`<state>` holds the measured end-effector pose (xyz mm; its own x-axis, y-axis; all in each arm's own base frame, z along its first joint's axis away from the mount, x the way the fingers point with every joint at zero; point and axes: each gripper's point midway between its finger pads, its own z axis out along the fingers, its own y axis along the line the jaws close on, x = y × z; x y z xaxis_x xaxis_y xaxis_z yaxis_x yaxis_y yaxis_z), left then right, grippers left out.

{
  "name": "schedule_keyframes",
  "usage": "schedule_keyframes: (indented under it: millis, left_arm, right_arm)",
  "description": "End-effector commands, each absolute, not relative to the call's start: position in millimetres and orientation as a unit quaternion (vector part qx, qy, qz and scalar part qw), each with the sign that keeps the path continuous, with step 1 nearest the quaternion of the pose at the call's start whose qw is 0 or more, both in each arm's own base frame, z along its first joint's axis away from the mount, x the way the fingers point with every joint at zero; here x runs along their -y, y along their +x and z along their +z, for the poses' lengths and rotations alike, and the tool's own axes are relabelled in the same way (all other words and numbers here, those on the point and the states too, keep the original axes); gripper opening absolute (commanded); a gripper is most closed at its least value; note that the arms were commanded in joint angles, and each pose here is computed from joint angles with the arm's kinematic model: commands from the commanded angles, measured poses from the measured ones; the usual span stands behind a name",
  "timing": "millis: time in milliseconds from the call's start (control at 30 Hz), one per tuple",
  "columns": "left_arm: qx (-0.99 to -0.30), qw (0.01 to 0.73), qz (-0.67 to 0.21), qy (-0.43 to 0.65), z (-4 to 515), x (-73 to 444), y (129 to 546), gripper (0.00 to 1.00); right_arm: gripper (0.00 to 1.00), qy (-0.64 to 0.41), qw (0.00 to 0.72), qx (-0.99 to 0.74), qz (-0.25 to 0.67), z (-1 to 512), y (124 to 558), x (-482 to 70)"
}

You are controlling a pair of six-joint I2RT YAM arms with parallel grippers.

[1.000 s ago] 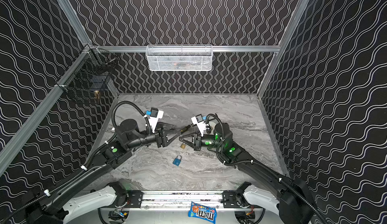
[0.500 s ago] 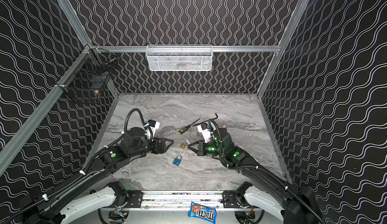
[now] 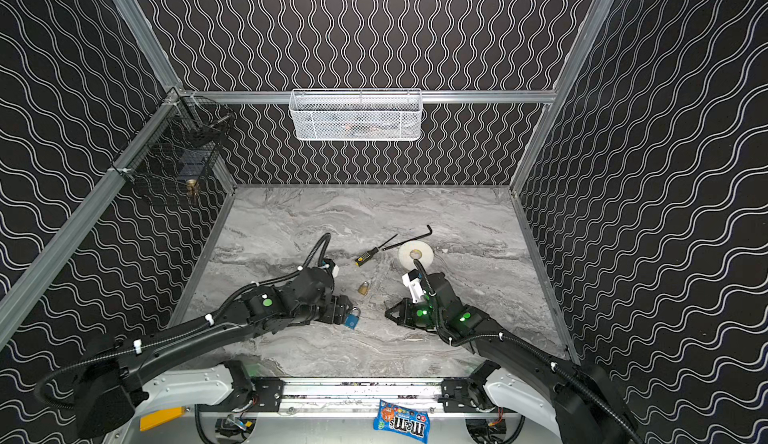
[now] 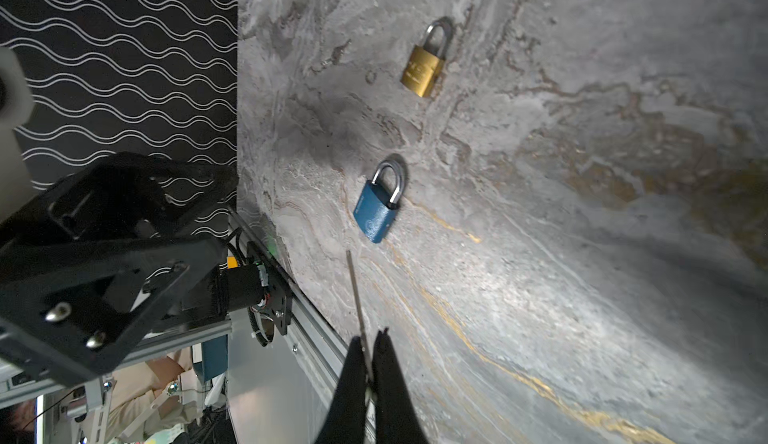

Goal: Unlock with the key
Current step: 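Lower the left gripper over the blue padlock while the right gripper brings the key near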

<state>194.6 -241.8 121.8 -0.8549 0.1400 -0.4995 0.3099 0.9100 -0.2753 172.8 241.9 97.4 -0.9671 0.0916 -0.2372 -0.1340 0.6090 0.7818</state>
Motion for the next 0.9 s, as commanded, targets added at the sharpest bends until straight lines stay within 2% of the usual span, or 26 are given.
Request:
schedule_keyframes:
  millis: [0,667,867]
  left_arm:
    - [-0.953,0.245,-0.136,0.118,114,240,199,0.82]
    - [-0.976,0.167,-0.029,0.136,41,265,194,0.79]
    - [-0.981,0.151,-0.026,0.119,30,270,192,0.77]
  right_arm:
    - [0.00,0.007,0.126,-0.886,0.445,93,175,-242]
    - [0.00,0.015,0.127,-0.896,0.425,84,178,-237]
    - [0.00,0.013,0.128,-0.894,0.430,88,180,-239]
